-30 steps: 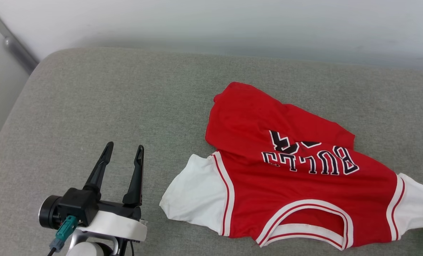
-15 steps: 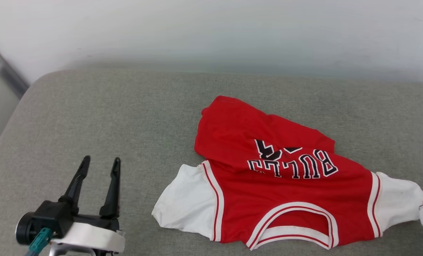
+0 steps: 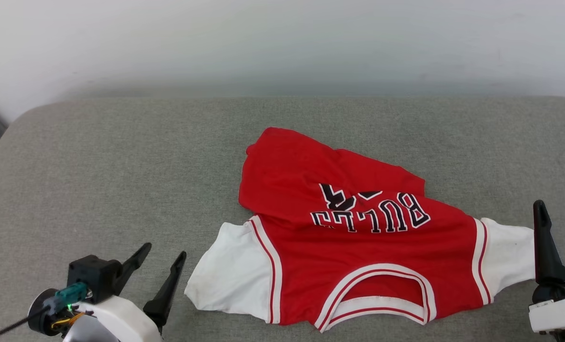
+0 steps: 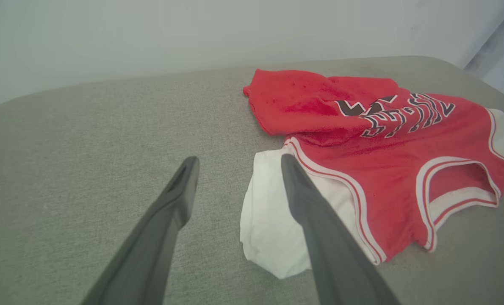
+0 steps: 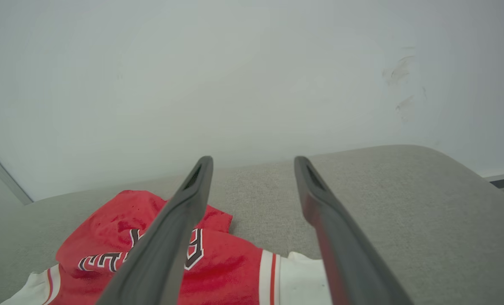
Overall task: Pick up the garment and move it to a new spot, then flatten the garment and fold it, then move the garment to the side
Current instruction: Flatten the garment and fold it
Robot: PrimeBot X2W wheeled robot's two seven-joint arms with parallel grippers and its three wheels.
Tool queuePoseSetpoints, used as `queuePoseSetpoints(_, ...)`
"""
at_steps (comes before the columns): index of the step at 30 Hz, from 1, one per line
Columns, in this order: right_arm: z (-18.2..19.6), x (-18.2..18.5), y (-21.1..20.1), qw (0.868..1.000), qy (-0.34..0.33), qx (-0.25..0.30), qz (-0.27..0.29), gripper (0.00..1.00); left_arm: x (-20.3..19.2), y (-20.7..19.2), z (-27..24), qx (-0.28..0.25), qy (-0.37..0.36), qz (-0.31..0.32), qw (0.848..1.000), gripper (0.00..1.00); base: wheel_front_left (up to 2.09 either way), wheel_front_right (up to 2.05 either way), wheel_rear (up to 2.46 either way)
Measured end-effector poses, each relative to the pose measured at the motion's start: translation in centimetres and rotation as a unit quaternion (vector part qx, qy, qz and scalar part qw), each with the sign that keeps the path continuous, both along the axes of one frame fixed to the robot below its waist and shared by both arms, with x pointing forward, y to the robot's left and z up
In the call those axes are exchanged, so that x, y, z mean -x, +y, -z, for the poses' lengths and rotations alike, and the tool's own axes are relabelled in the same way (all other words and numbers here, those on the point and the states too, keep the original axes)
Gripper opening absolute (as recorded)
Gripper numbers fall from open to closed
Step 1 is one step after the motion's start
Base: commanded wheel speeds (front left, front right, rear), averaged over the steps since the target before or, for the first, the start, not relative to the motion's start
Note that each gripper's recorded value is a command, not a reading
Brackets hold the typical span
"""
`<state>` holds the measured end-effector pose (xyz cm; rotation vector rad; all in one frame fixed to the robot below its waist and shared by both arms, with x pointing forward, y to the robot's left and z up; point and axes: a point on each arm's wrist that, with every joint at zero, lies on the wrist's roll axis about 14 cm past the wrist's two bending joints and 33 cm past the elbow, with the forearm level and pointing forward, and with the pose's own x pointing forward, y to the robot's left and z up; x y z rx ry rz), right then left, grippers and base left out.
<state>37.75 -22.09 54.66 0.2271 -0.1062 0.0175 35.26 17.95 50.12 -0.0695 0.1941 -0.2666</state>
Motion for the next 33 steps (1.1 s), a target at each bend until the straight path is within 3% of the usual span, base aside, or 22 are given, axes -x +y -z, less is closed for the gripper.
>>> queuePoseSetpoints(3, 0.5, 0.0, -0.5, 1.000, 0.007, 0.010, 0.004, 1.00, 0.5, -0.8, 2.2, -0.013, 0.093, 0.037, 0.995, 1.00, 0.00, 0.00, 0.00)
queuePoseSetpoints(7, 1.1, -0.4, -1.0, 1.000, 0.013, 0.008, 0.012, 1.00, 1.7, -0.5, 5.5, -0.086, 0.207, 0.080, 0.971, 1.00, 0.00, 0.00, 0.00)
queuePoseSetpoints(10, 1.9, -0.8, -1.2, 0.999, 0.027, 0.017, 0.016, 1.00, 2.4, -1.8, 7.4, -0.085, 0.269, 0.109, 0.953, 1.00, 0.00, 0.00, 0.00)
queuePoseSetpoints(19, 3.4, -2.0, -2.5, 0.998, 0.037, -0.011, 0.040, 1.00, 1.4, -1.4, 12.0, -0.144, 0.352, 0.133, 0.915, 1.00, 0.00, 0.00, 0.00)
queuePoseSetpoints(23, 3.5, -2.2, -2.9, 0.998, 0.036, -0.009, 0.045, 1.00, 1.1, -1.4, 12.6, -0.147, 0.361, 0.135, 0.911, 1.00, 0.00, 0.00, 0.00)
queuePoseSetpoints(24, 3.5, -2.2, -3.0, 0.998, 0.036, -0.008, 0.045, 1.00, 1.2, -1.4, 12.9, -0.148, 0.365, 0.137, 0.909, 0.85, 0.00, 0.00, 0.00)
queuePoseSetpoints(25, 3.7, -2.3, -3.0, 0.998, 0.038, -0.007, 0.045, 1.00, 1.2, -1.5, 13.1, -0.148, 0.370, 0.138, 0.907, 0.09, 0.00, 0.00, 0.00)
queuePoseSetpoints(26, 3.8, -2.3, -3.0, 0.998, 0.040, -0.006, 0.045, 1.00, 1.2, -1.5, 13.3, -0.145, 0.374, 0.139, 0.905, 0.00, 0.00, 0.00, 0.00)
queuePoseSetpoints(29, 4.2, -2.4, -2.9, 0.998, 0.046, 0.001, 0.040, 1.00, 1.1, -1.7, 13.4, -0.136, 0.372, 0.137, 0.908, 0.00, 0.00, 0.00, 0.00)
queuePoseSetpoints(33, 4.4, -2.4, -2.9, 0.997, 0.061, 0.023, 0.033, 1.00, 0.6, -1.9, 12.6, -0.112, 0.343, 0.117, 0.925, 0.00, 0.00, 0.00, 0.00)
